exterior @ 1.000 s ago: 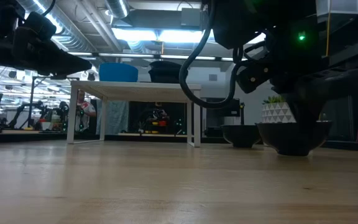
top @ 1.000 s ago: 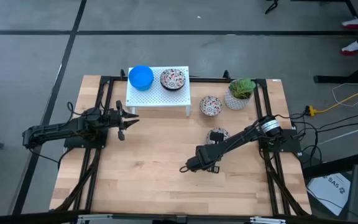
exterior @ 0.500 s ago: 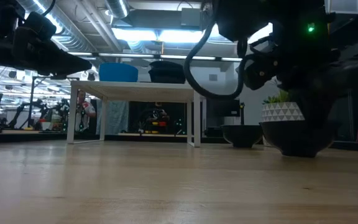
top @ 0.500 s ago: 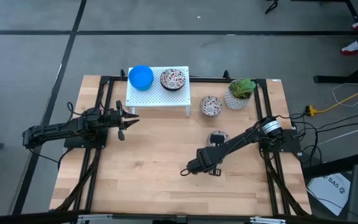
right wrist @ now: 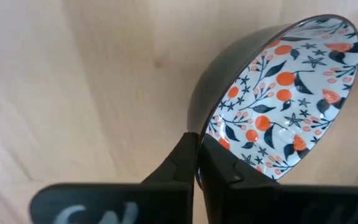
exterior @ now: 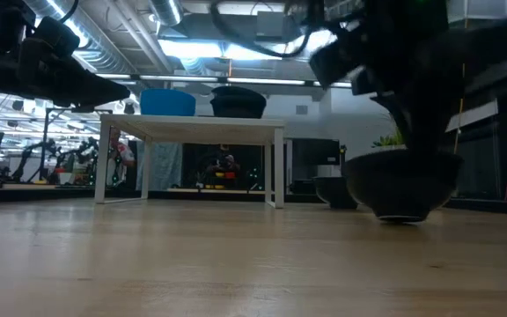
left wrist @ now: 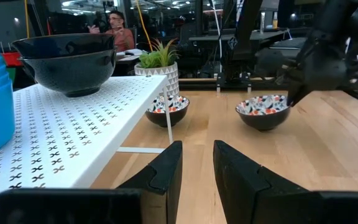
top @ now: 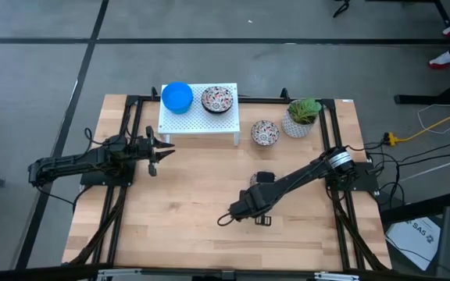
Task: Pick & Place Mini bowls
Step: Stack the patterned black bowl on the patterned black bowls on the shelf
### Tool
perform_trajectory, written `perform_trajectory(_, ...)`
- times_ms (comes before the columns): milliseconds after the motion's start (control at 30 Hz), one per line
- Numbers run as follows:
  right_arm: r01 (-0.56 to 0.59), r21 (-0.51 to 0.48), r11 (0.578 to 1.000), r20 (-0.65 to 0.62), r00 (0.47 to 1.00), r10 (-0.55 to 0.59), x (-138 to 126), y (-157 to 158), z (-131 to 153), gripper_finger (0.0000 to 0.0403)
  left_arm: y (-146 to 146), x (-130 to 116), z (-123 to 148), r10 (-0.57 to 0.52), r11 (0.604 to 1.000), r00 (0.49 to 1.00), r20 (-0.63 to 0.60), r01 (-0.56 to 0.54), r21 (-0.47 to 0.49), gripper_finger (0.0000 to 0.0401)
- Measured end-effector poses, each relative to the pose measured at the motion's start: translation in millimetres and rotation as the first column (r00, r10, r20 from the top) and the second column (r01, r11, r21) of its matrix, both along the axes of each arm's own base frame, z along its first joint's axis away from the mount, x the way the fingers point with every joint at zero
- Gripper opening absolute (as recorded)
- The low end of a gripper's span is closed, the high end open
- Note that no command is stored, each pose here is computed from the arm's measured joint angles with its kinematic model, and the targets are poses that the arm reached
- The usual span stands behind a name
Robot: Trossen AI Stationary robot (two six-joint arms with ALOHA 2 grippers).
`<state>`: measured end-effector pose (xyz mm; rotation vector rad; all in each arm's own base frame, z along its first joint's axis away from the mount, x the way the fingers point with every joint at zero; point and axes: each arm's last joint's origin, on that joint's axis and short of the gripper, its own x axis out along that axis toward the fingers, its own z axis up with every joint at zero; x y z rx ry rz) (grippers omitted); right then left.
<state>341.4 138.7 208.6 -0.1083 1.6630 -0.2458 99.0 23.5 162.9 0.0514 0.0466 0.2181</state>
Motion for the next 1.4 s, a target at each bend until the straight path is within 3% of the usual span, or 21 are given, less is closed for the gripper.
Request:
perform_trajectory(633, -0.171, 0.024, 0.985, 0.243, 0.957, 0.161, 27.0, 8.9, 55.3, 0.001, 0.0, 0.0, 0.0, 0.0, 1.0, 1.0, 0.0, 0.0, 0.0, 0.0086)
perform_trajectory(1067, -0.307, -0.075, 0.949, 0.351, 0.882, 0.314, 37.9, 4.4, 92.8, 0.001, 0.0, 0.0, -0.1, 0.0, 1.0, 1.0, 0.0, 0.0, 0.0, 0.0086)
perform_trajectory(1400, -0.389, -0.118, 0.914, 0.395, 0.826, 0.402, 47.1, -16.1, 121.1, 0.001, 0.0, 0.0, 0.0, 0.0, 1.0, 1.0, 0.0, 0.0, 0.0, 0.0086)
